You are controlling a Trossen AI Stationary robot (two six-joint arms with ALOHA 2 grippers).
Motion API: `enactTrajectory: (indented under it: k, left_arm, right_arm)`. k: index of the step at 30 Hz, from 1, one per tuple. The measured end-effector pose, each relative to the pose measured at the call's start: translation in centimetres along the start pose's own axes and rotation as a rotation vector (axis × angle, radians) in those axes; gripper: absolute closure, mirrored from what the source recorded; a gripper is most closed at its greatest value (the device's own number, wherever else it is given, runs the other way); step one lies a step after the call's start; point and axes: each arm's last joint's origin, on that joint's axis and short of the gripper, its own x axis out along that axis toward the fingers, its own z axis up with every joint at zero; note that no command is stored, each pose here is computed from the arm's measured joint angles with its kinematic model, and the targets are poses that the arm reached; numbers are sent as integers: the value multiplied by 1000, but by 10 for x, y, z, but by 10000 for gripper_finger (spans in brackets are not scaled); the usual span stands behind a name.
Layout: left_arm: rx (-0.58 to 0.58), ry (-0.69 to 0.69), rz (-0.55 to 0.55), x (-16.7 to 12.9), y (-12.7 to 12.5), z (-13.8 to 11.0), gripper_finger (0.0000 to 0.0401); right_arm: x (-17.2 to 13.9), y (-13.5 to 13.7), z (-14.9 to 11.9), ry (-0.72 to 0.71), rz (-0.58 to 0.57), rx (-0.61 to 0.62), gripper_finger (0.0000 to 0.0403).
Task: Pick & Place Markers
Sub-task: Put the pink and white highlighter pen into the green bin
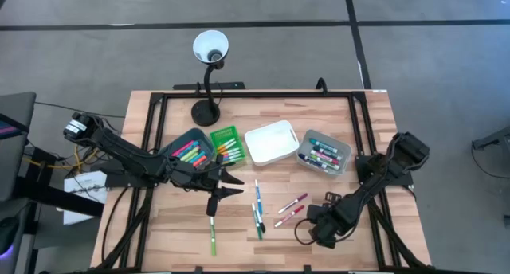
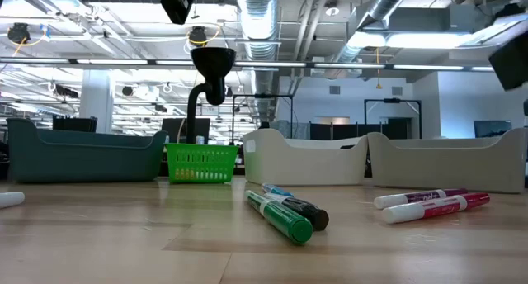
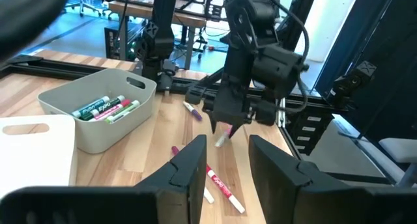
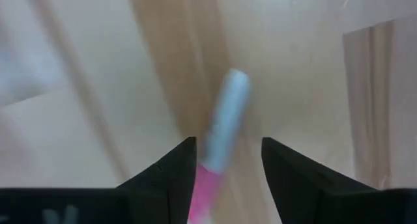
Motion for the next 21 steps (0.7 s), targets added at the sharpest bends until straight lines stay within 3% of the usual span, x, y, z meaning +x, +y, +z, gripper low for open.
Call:
enactTrajectory:
  k: [8, 17, 21]
  left_arm:
    - [-1, -3, -1, 0, 0, 0, 289]
    - [-2, -7, -1, 0, 0, 1, 289]
    - [-2, -7, -2, 0, 0, 1, 289]
  right_arm:
    - [21, -1, 8, 76, -41, -13, 245]
    - [14, -17, 26, 86, 23, -56, 374]
    - [5, -21, 38, 15, 63, -31, 380]
